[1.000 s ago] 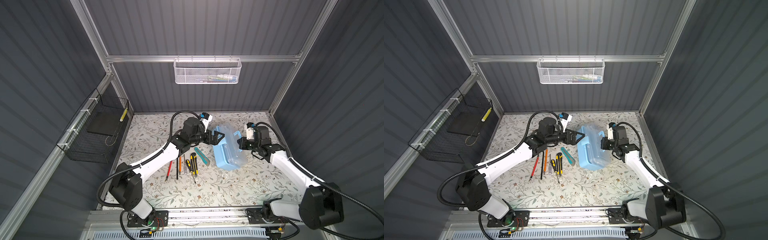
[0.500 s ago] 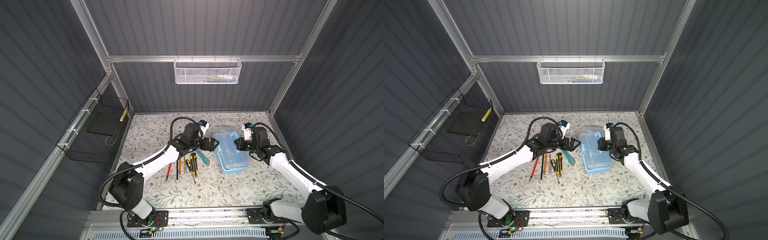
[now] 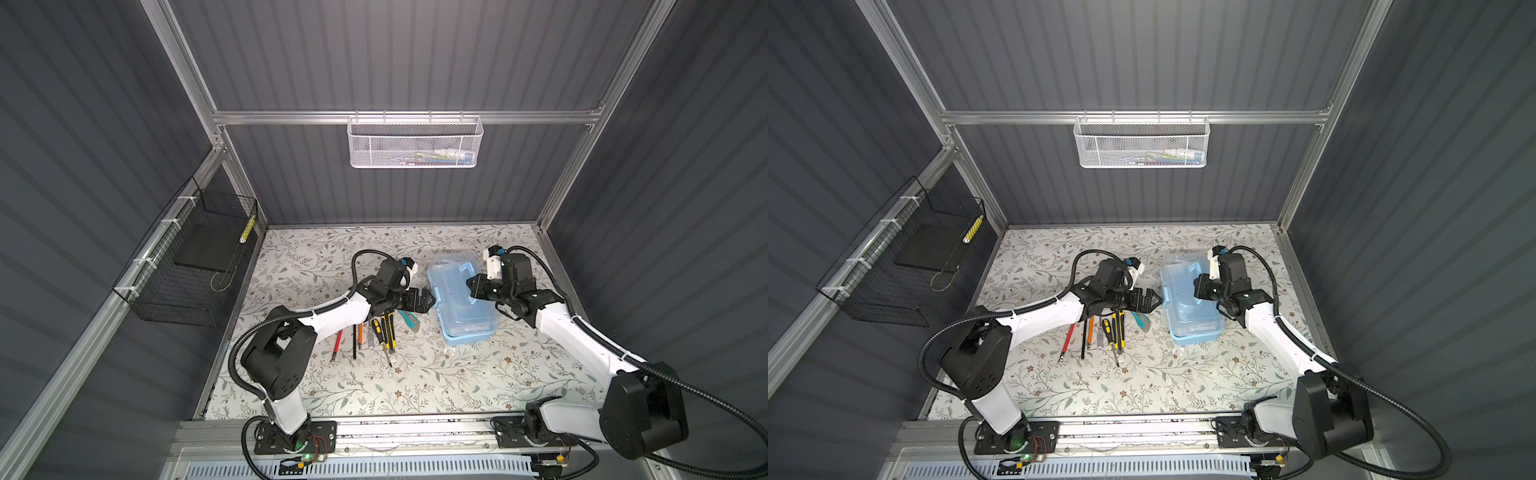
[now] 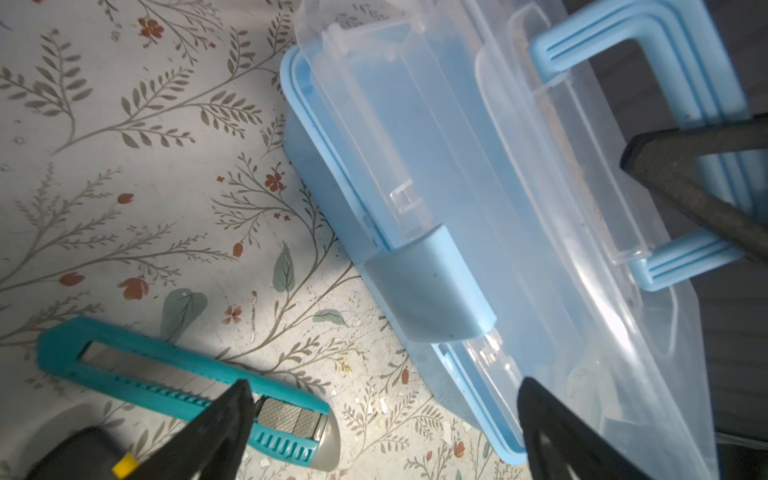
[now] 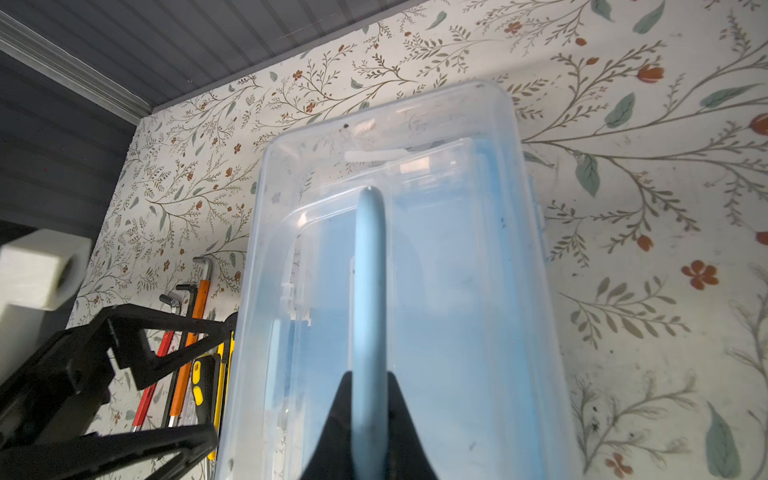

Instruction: Pack the tool kit

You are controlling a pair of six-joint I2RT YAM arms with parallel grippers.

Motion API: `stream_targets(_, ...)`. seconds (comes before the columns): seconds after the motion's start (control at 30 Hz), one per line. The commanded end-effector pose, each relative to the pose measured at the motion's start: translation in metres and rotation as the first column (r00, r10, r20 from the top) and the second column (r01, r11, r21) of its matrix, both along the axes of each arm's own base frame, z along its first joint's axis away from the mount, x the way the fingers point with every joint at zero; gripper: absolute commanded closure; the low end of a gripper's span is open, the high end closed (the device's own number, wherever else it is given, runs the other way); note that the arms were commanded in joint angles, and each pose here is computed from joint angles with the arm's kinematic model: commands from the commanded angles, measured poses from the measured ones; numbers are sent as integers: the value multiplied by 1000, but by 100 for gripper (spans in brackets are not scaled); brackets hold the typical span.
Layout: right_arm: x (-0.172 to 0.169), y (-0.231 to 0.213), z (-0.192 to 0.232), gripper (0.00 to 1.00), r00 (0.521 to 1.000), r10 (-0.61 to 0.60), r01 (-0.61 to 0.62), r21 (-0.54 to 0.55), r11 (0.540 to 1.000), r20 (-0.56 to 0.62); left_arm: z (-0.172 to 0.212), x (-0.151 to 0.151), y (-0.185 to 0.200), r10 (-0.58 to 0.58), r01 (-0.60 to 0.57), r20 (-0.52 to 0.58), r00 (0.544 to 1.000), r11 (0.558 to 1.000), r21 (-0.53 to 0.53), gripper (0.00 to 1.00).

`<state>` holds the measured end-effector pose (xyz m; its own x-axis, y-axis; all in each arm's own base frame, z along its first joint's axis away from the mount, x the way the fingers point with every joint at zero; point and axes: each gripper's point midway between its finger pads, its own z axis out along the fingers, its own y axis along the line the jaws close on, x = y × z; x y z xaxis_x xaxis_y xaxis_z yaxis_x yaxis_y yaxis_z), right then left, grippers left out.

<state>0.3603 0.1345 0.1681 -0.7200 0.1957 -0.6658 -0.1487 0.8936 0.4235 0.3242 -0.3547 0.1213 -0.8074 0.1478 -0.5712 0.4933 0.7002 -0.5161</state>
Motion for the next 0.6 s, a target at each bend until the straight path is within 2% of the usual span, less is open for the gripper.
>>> stream_targets(0.0, 9, 7, 14, 100, 998, 15, -17, 42, 999, 64, 1, 5, -8, 5, -6, -16, 1000, 998, -56, 1)
stream_targets(0.3, 8, 8, 5, 100, 999, 20, -22, 36, 999, 44, 1, 12, -16, 8, -9, -22, 1000, 997, -72, 1)
stream_targets(0.57, 8, 3, 8, 100, 998, 5, -5, 16, 1000, 58, -14, 20, 4, 105, -103, -42, 994, 993, 63, 1)
